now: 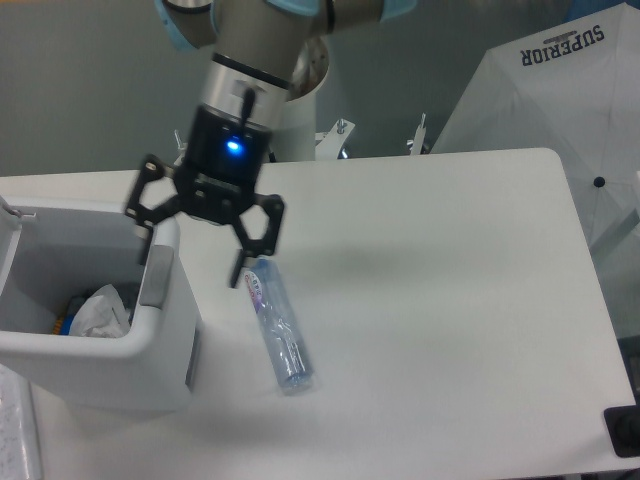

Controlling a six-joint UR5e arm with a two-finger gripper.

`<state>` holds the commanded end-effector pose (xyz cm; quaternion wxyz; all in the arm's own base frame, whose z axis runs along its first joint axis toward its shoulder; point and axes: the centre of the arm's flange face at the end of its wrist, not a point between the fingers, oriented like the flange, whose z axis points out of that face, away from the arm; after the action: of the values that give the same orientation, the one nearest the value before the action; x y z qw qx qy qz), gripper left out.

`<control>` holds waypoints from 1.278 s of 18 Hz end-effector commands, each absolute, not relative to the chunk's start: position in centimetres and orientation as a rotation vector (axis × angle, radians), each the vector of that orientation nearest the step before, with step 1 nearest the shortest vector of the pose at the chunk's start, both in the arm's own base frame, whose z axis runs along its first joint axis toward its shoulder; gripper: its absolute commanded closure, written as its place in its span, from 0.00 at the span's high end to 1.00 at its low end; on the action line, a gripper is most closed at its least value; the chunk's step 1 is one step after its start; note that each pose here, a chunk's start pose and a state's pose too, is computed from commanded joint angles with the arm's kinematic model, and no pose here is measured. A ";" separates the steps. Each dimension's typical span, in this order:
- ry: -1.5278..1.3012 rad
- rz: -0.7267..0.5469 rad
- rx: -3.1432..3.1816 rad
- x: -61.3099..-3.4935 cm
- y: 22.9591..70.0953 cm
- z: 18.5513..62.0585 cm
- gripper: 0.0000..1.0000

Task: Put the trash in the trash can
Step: 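Move the open gripper over the clear plastic water bottle, then lower the gripper onto the bottle's end and close on it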

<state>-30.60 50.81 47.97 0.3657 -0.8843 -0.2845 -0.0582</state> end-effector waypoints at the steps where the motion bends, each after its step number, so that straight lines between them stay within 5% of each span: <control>1: -0.751 -0.152 -2.280 -31.2 50.7 47.3 0.99; 17: -0.983 -0.186 -2.563 -36.2 52.5 30.8 0.97; 23: -0.988 -0.171 -2.625 -35.7 53.3 27.9 0.97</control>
<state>-35.65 53.34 27.86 0.1650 -0.9214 -0.3467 -0.0602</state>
